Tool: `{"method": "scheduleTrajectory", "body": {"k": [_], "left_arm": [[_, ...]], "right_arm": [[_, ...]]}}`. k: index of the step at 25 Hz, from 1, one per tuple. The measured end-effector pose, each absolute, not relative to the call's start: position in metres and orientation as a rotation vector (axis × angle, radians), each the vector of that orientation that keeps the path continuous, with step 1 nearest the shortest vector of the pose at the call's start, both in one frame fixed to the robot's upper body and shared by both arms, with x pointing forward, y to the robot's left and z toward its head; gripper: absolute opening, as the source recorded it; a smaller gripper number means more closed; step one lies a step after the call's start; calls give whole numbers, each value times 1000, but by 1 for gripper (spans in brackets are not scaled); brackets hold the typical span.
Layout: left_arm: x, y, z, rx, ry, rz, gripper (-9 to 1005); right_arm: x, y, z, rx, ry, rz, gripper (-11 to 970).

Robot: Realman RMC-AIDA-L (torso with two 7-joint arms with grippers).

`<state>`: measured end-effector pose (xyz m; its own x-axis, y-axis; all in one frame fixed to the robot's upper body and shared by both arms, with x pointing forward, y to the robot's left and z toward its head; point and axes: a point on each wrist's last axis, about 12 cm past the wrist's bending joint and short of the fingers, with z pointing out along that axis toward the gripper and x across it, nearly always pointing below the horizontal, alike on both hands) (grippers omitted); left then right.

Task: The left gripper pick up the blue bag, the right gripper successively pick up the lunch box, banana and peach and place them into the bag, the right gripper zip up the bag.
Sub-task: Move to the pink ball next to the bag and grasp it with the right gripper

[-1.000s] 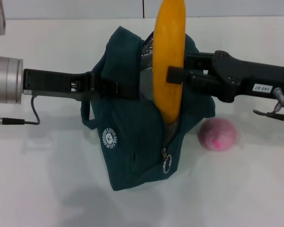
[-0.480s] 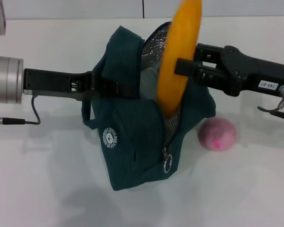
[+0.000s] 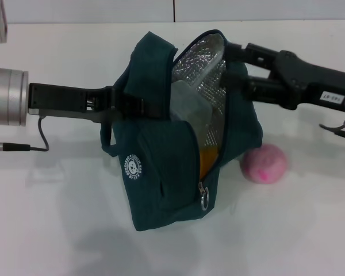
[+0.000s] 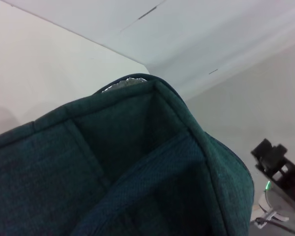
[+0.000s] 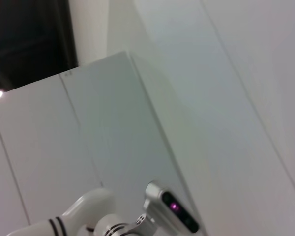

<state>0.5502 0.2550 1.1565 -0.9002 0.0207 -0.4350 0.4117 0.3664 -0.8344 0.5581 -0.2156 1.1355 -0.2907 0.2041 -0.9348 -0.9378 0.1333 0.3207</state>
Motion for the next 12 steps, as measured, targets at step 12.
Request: {"method": "scheduleTrajectory", "body": {"k": [12], "left_arm": [[549, 257, 1155, 379, 2282, -1539, 31]], "right_arm": [[556, -282, 1158, -1075, 1460, 1132, 845]]}}
